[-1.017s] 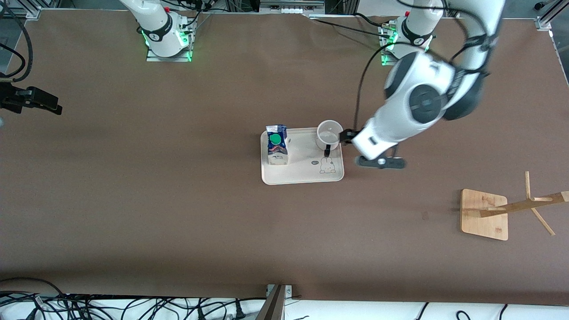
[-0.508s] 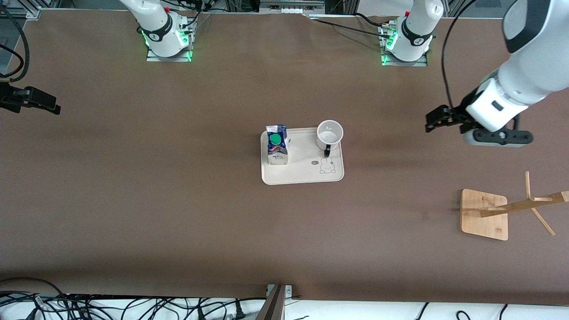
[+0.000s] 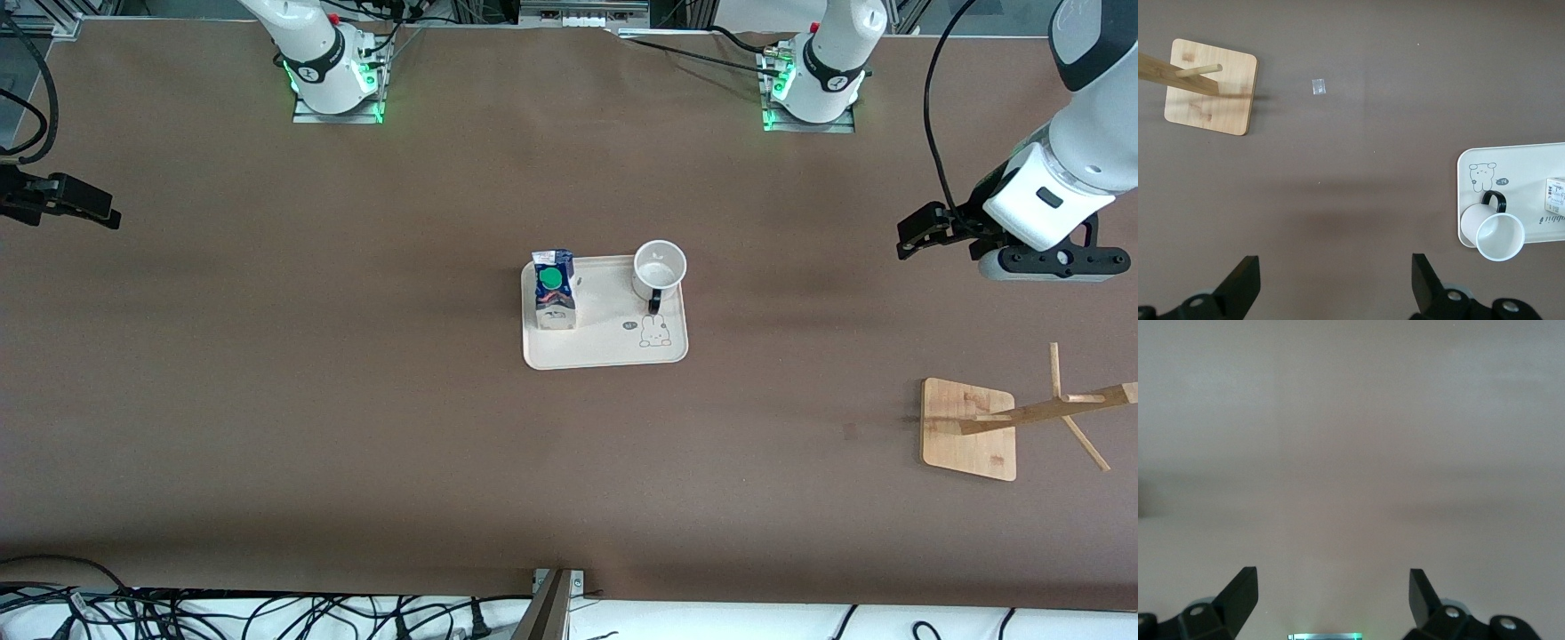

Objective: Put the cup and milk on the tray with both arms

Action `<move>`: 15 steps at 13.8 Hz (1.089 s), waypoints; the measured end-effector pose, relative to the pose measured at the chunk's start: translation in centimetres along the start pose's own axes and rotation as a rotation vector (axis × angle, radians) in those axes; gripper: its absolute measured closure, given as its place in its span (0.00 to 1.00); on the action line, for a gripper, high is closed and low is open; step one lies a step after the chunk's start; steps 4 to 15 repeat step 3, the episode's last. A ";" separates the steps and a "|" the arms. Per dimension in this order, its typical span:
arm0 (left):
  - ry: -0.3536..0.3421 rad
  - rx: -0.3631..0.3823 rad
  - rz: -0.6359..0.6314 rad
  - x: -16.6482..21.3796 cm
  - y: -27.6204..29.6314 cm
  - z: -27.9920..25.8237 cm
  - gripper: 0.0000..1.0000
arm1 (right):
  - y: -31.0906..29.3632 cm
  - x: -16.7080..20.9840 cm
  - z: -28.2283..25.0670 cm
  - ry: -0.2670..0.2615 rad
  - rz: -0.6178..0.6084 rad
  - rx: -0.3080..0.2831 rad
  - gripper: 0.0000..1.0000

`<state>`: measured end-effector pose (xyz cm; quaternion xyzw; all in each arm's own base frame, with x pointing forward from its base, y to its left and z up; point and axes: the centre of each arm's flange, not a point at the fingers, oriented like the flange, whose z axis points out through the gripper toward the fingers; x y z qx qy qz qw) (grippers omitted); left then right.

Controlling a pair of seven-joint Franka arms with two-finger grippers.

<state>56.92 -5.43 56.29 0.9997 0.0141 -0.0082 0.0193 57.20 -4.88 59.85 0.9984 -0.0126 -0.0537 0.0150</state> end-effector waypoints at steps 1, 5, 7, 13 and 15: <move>-0.001 0.000 -0.003 0.0 -0.2 0.0 0.00 | 0.0 0.0 0.0 0.000 0.000 0.000 0.00; -0.005 0.000 -0.013 0.0 -0.7 0.0 0.00 | 0.0 0.0 0.0 0.000 0.000 0.000 0.00; -0.005 0.000 -0.013 0.0 -0.7 0.0 0.00 | 0.0 0.0 0.0 0.000 0.000 0.000 0.00; -0.005 0.000 -0.013 0.0 -0.7 0.0 0.00 | 0.0 0.0 0.0 0.000 0.000 0.000 0.00; -0.005 0.000 -0.013 0.0 -0.7 0.0 0.00 | 0.0 0.0 0.0 0.000 0.000 0.000 0.00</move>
